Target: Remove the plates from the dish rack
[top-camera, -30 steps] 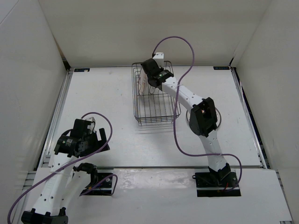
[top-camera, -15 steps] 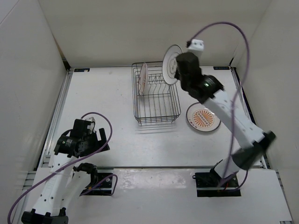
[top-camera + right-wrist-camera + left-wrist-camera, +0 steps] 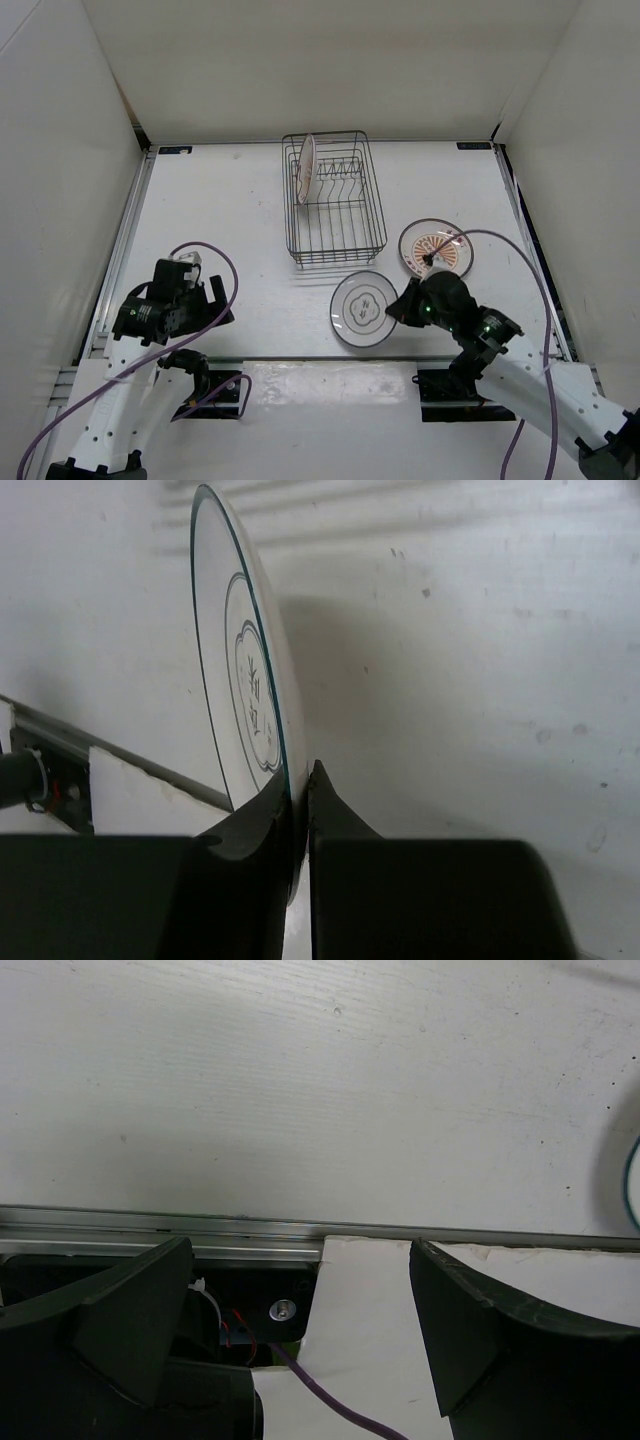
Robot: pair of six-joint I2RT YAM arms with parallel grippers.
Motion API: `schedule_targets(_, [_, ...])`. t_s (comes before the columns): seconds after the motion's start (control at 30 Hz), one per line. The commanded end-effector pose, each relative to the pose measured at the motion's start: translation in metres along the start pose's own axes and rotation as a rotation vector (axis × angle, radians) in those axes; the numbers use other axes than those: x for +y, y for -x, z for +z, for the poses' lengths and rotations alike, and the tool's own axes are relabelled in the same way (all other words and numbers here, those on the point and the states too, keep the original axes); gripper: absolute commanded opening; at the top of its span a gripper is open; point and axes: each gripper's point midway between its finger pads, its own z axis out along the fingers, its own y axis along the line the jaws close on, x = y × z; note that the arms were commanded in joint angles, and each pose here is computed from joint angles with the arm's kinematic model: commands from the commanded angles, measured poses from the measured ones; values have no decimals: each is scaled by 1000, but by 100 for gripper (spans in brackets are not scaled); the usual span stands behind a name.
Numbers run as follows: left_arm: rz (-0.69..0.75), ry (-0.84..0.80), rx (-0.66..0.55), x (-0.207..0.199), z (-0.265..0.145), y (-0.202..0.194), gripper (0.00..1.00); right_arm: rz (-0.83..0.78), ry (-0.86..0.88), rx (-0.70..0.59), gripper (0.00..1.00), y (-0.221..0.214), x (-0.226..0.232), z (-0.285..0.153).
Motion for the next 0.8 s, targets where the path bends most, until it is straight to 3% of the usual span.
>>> schedule_targets(0.0, [-13,11,-10,2,1,2,100,126,167,-37,0,-4,23,0])
schedule_targets(0.03, [-12,11,-7,2,1,2,100,163,115,-33,0,-20,1,13])
schedule_targets(0.2, [-16,17,10,2,3,0,100,241,132,-41,0,-42,-17,43])
schedule_targets(0.33, [-19,21,17,3,4,-1,100,285,97,-37,7,-49,-28,56])
schedule_targets(0.43, [-21,20,17,2,4,-1,100,340,11,-23,25,-57,-45,58])
schedule_targets(0.47, [-19,19,15,2,4,0,100,345,-36,-9,37,-63,-54,57])
schedule_targets(0.57, [5,27,8,4,0,2,100,379,-86,10,55,-72,-65,54])
schedule_targets(0.6, [30,19,-36,1,-10,13,100,377,-87,15,63,-73,-65,54])
schedule_targets(0.67, [27,92,-121,14,-23,27,100,369,-84,25,69,-73,-63,49])
schedule_targets(0.77, [40,5,-240,-8,-51,58,100,333,-82,12,75,-64,-58,36])
